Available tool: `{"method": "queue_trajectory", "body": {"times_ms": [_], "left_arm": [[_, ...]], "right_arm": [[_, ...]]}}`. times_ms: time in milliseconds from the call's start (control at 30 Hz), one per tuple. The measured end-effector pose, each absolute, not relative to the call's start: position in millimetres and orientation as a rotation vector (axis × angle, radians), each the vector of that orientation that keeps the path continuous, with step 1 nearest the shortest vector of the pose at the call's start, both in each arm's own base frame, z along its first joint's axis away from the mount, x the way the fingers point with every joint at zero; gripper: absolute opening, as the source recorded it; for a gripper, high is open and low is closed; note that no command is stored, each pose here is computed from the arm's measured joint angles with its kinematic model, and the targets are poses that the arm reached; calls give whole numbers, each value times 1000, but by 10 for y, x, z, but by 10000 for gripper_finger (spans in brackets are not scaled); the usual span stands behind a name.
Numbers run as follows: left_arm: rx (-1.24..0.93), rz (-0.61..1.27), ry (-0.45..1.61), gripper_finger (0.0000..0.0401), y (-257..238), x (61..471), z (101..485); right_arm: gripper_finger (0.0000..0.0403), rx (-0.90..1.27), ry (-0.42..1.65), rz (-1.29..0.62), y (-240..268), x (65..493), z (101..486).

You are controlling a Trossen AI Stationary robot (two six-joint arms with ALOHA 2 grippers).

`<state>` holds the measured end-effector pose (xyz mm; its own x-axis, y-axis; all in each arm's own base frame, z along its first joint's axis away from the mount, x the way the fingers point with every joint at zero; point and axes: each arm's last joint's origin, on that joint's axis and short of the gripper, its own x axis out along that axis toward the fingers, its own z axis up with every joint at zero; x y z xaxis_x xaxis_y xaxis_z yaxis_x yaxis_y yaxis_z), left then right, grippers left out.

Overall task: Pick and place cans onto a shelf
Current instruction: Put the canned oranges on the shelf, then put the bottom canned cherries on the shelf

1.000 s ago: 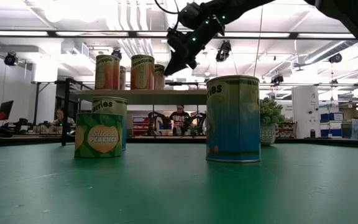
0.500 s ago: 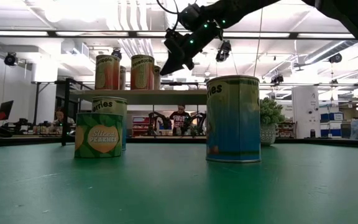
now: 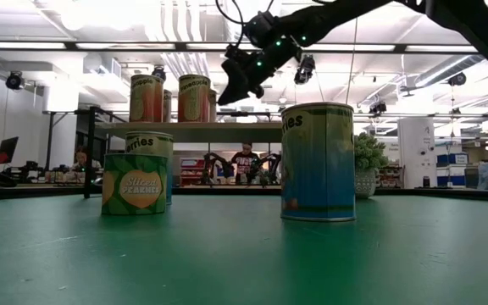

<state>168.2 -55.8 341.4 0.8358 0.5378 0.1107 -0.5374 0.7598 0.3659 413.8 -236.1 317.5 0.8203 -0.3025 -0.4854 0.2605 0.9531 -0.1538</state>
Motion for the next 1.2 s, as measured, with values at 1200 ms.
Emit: {"method": "queue_trajectory", "body": {"times_ms": [1200], "left_arm": [[356, 581, -2, 0, -560, 1685, 3400]], "right_arm": [[13, -26, 703, 54, -498, 3528, 3496]]}}
